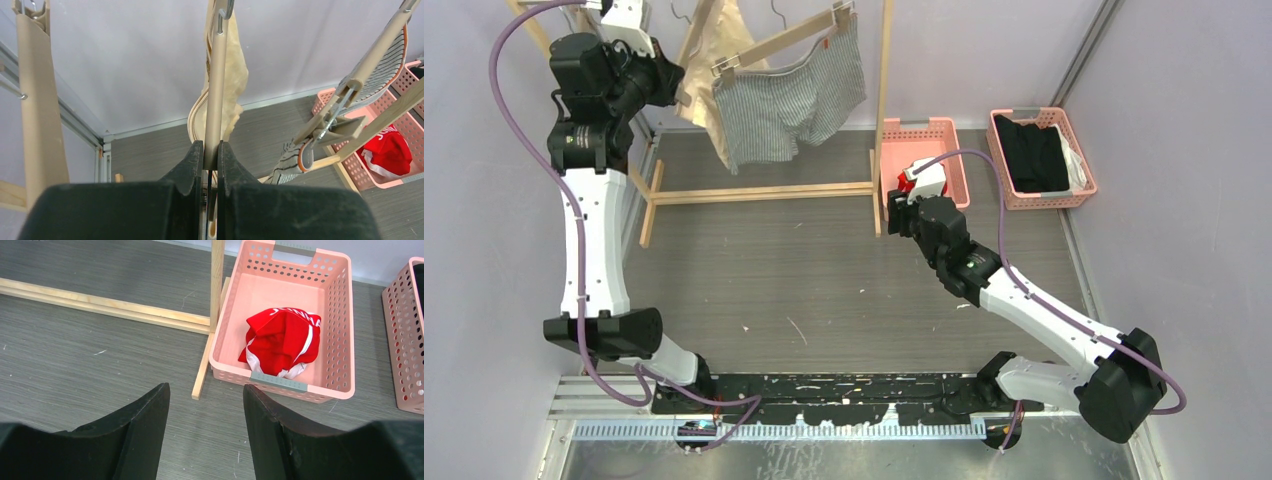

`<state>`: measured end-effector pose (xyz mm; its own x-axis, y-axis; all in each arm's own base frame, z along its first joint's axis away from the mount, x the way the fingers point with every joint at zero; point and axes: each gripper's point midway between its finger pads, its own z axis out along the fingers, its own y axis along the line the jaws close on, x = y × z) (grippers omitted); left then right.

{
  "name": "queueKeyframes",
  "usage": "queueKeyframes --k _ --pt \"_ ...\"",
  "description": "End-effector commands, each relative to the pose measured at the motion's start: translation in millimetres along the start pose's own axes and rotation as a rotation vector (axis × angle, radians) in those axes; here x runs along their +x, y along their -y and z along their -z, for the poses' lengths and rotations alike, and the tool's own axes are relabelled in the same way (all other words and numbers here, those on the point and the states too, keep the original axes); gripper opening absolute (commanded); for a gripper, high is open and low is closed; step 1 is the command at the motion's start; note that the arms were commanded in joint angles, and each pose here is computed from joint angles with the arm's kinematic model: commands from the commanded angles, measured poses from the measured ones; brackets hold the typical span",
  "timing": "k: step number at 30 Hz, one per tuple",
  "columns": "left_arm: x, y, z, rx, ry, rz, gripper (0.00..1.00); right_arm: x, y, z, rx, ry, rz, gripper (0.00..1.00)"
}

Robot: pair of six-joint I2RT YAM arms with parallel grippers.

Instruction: Remove the underwear clipped to the hanger

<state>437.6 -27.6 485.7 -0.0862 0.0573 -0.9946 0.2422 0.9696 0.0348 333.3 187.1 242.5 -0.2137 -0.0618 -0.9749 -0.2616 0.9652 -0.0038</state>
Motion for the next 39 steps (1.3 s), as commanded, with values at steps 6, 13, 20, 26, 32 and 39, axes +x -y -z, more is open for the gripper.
queueKeyframes --k 6,13,20,26,32,39 --pt "-59.5 0.8 41.3 -0.049 0.195 -0.087 0.00 -22.4 -2.0 3.6 -0.006 0.081 -0.047 0.61" --pt "-37.5 -3.3 55.0 -0.089 0.116 -0.111 0.00 -21.7 -2.2 5.2 -0.010 0.082 -0.051 0.62" --pt "18.4 -3.6 104.9 -0.159 -0.069 -0.120 0.00 -27.9 -1.6 6.0 -0.009 0.107 -0.059 0.62" --pt "61.4 16.9 157.8 -0.150 -0.131 -0.064 0.00 -29.4 -6.3 4.4 -0.030 0.113 -0.069 0.63" --pt "125.2 38.4 207.9 -0.134 -0.280 0.015 0.00 -32.1 -13.1 0.6 -0.061 0.103 -0.044 0.67" --pt "177.4 91.2 234.0 0.067 -0.416 0.189 0.00 -56.8 -26.4 -8.4 -0.128 0.102 -0.027 0.77"
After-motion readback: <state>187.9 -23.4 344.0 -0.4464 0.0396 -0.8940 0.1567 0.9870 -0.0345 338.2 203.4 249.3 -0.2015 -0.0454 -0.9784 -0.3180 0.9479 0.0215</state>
